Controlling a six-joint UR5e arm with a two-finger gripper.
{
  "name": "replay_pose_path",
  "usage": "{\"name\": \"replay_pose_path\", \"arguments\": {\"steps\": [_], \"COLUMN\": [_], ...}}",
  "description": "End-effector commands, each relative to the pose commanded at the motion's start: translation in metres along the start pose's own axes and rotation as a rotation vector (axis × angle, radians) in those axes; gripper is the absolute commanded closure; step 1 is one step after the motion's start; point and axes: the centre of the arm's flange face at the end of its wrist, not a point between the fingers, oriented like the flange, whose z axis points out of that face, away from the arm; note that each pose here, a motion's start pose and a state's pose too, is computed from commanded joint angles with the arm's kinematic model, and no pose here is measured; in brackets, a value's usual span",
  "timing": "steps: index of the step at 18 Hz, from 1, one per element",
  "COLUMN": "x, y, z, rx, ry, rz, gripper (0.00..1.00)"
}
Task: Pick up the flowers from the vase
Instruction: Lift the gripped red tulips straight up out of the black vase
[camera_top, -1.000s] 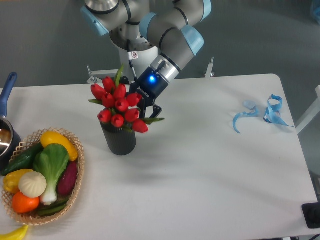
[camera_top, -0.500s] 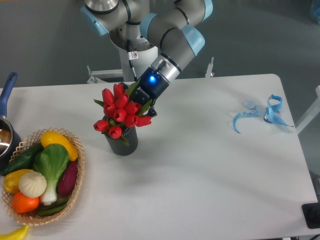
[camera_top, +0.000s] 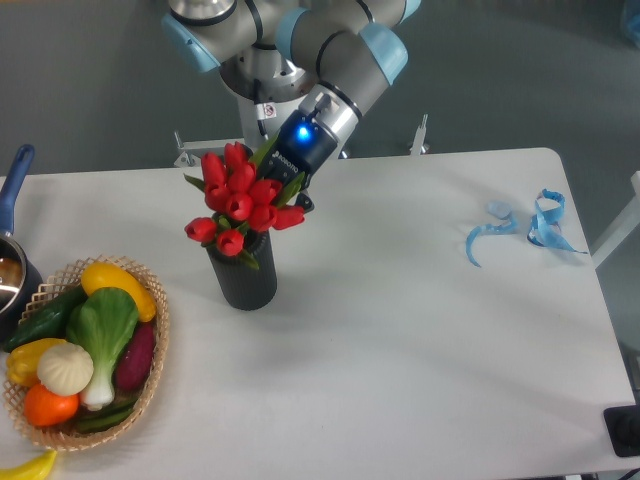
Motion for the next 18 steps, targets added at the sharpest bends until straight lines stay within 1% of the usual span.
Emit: {"name": "replay_pose_path", "arguments": {"steps": [5, 9, 13, 15, 18], "x": [-0.004, -0.011, -0.016, -0.024, -0.031], "y": [-0.021, -0.045, -0.068, -0.081, -0.096], "z": [-0.01, -0.025, -0.034, -0.046, -0.063], "rx": [0.028, 0.07, 0.085, 0.104, 0.152], "ry": [-0.014, -0.025, -0.038, -0.058, -0.058], "rz": [-0.055, -0.097, -0.124, -0.144, -0.179], "gripper": [0.99, 0.99, 0.99, 0.99, 0.99]}}
